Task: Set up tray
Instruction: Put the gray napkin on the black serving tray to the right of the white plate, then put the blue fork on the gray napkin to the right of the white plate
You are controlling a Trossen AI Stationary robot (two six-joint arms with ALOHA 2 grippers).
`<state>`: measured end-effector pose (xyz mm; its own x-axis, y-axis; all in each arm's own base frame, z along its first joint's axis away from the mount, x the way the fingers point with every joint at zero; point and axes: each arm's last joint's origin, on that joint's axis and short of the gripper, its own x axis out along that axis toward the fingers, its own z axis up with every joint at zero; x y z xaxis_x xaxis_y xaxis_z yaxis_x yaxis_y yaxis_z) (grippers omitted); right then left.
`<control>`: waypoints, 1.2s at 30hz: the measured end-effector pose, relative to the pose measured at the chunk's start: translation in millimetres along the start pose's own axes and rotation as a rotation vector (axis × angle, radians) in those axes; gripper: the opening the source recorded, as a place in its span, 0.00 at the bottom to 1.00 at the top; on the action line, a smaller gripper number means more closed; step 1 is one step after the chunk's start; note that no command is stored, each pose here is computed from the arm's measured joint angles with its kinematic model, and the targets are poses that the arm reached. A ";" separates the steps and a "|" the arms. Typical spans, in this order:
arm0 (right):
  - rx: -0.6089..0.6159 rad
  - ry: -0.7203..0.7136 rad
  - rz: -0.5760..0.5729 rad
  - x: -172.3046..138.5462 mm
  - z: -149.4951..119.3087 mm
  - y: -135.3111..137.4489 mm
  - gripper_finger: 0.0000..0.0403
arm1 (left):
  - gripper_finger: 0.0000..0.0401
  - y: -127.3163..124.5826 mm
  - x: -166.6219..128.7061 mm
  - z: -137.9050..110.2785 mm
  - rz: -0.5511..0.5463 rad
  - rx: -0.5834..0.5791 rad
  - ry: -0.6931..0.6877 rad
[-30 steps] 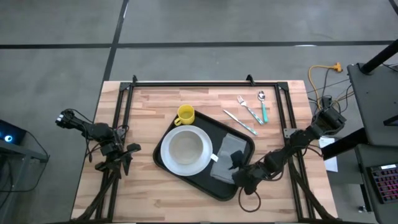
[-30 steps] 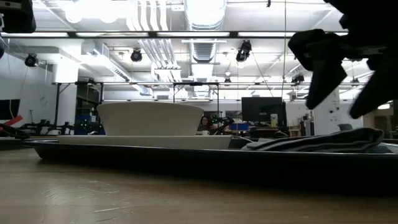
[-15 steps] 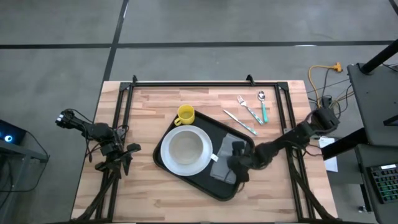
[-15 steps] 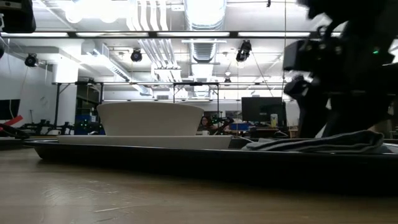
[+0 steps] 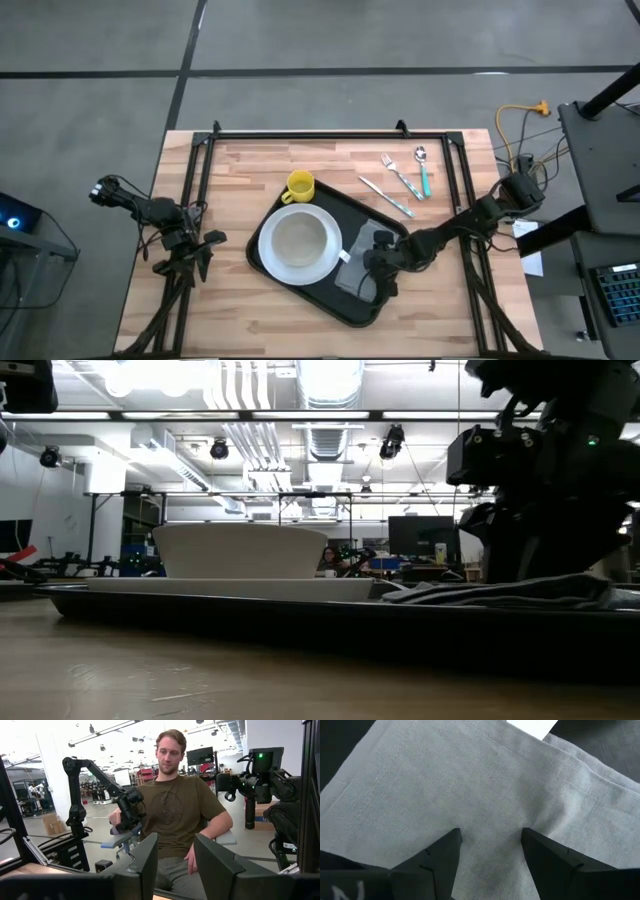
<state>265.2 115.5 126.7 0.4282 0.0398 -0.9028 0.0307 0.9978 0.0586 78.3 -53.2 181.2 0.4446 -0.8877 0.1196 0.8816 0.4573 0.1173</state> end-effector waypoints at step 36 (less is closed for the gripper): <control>-0.087 0.047 -0.024 -23.5 21.3 17.1 0.50 | 0.28 0.0 0.0 0.0 0.000 0.000 0.000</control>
<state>274.9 130.6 158.0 0.3856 0.0166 -0.9225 -0.0393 0.9992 0.0016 78.3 -53.1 181.2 0.4449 -0.8875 0.1197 0.8814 0.4576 0.1170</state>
